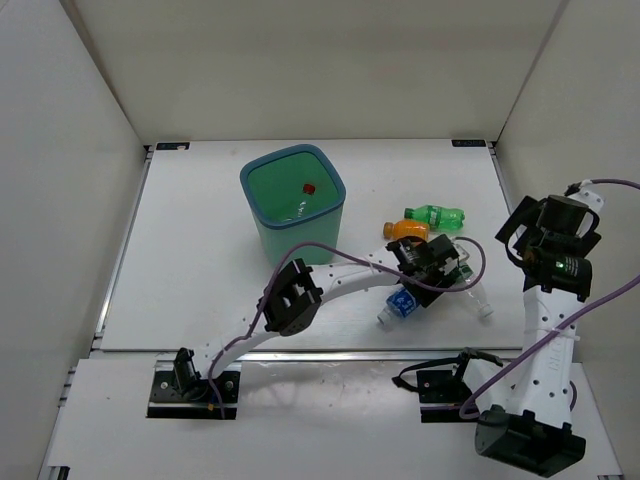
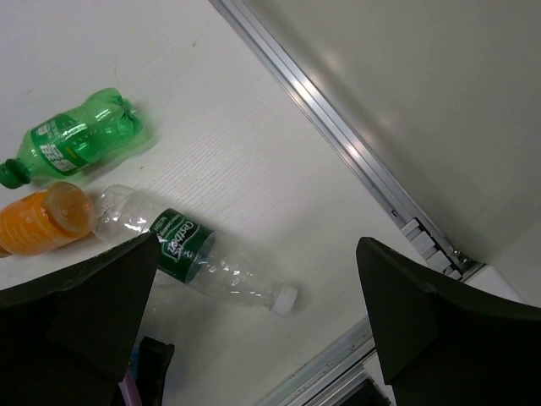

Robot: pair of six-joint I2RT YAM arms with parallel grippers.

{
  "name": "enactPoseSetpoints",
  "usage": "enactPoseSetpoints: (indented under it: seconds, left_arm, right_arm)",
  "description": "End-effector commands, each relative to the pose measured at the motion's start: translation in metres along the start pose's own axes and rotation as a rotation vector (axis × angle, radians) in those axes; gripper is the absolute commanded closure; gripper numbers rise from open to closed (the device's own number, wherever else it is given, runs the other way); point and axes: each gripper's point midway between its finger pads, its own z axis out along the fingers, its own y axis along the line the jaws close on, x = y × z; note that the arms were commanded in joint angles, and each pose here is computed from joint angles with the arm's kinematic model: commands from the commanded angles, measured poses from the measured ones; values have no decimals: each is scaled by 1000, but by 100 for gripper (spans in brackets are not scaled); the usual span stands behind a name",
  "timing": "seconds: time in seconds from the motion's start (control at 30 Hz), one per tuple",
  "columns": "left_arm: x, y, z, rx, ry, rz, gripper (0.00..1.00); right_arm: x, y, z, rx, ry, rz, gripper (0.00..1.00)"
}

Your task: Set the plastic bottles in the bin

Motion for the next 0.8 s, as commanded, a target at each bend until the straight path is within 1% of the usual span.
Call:
enactPoseSetpoints:
  seconds: [0.0,0.1,0.13,0.17,0.2,0.23,0.27,0.3,0.33,0.37,0.4,0.43,0.47,0.5,0.53,0.57,0.6,0.63,0.67,0.7,0.73,0.77]
  left_arm:
    - [-34,-2,-31,54,-53,-13,30]
    - [-53,8,-71,37,-87,-5,41]
    - [-63,11,-93,23,-125,8,44]
    - [-57,15,-100,10,-107,9,46]
    - [-54,17,-116,6,-115,26,48]
    - [-64,21,-150,0,-174,24,50]
    - [-47,26,-146,-6,-141,29,51]
    - [-45,38,-166,-11,-182,11,51]
    - [-54,46,-208,4,-264,-22,52]
    - [-52,59,-233,16,-317,-61,55]
    - [-45,65,-236,42,-327,-87,54]
    - [-57,87,-275,25,-438,-149,54]
    - [-50,114,-282,-16,-453,-213,55]
    - [-54,126,-313,-36,-534,-239,55]
    - [-58,154,-343,-116,-621,-281,56]
    - [-57,182,-366,-206,-679,-326,54]
    - [-60,195,-378,-247,-727,-349,53]
    - [-62,214,-399,-308,-794,-376,51]
    - [-61,242,-414,-400,-847,-425,45]
    - [-60,254,-421,-442,-873,-440,45]
    - [-59,273,-427,-518,-917,-473,46]
    - [-57,287,-427,-576,-952,-502,44]
  right_arm:
    - [-24,-3,-15,11,-85,5,1]
    - [-18,1,-11,-3,-70,-7,0]
    - [-16,3,-10,-15,-67,-11,0]
    - [-14,5,-6,-27,-59,-17,1]
    - [-9,13,-4,-69,-50,-15,0]
    - [-2,20,0,-106,-31,-15,1]
    - [0,23,3,-121,-21,-22,1]
    - [5,28,6,-148,-4,-20,1]
    - [12,33,10,-172,15,-10,1]
    - [8,38,12,-189,-4,-16,1]
    - [13,38,16,-197,13,-14,1]
    - [19,43,20,-226,27,-17,1]
    - [22,44,24,-234,36,-27,1]
    - [30,47,31,-244,56,-32,0]
    - [39,48,34,-266,79,-41,1]
    - [42,50,36,-276,85,-46,1]
    - [52,54,41,-293,111,-46,1]
    - [54,59,41,-323,120,-61,0]
    - [60,62,41,-336,137,-69,1]
    - [58,67,41,-352,128,-73,1]
    - [60,69,41,-362,132,-81,1]
    - [61,72,41,-370,132,-86,1]
